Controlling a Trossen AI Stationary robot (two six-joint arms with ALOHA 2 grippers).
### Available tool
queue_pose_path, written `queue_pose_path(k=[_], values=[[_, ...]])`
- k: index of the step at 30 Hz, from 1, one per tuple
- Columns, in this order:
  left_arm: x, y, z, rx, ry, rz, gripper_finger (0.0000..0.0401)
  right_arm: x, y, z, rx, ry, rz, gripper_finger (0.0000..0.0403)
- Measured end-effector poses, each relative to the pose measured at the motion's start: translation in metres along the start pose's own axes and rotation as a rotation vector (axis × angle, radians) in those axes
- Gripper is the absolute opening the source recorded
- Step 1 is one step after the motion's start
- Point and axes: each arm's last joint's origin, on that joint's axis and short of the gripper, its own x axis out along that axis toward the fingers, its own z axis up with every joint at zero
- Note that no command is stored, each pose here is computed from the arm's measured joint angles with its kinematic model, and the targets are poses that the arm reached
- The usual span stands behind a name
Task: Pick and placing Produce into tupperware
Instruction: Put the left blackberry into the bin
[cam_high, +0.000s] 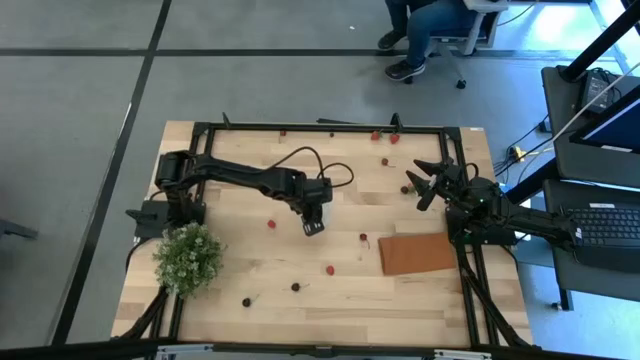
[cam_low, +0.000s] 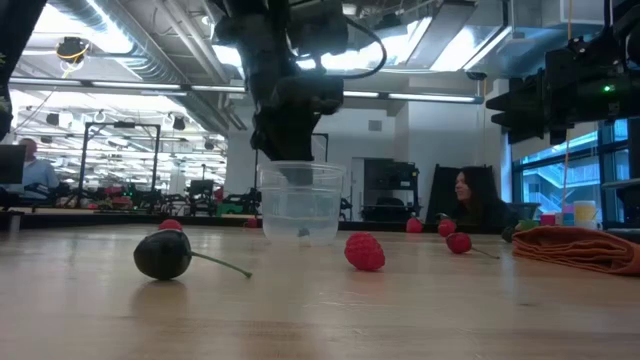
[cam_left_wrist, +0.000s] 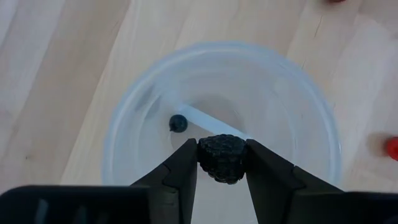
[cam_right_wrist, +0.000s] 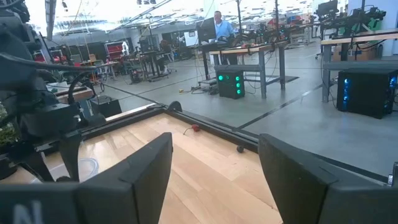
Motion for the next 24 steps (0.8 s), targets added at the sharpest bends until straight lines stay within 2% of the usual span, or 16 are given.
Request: queue_pose_path(k=[24], values=[[0.0,0.0002,0.0018,-0.002,-0.008,-0.026,0.0127,0.0,0.0,0.0,0.0,0.0,0.0,0.024]])
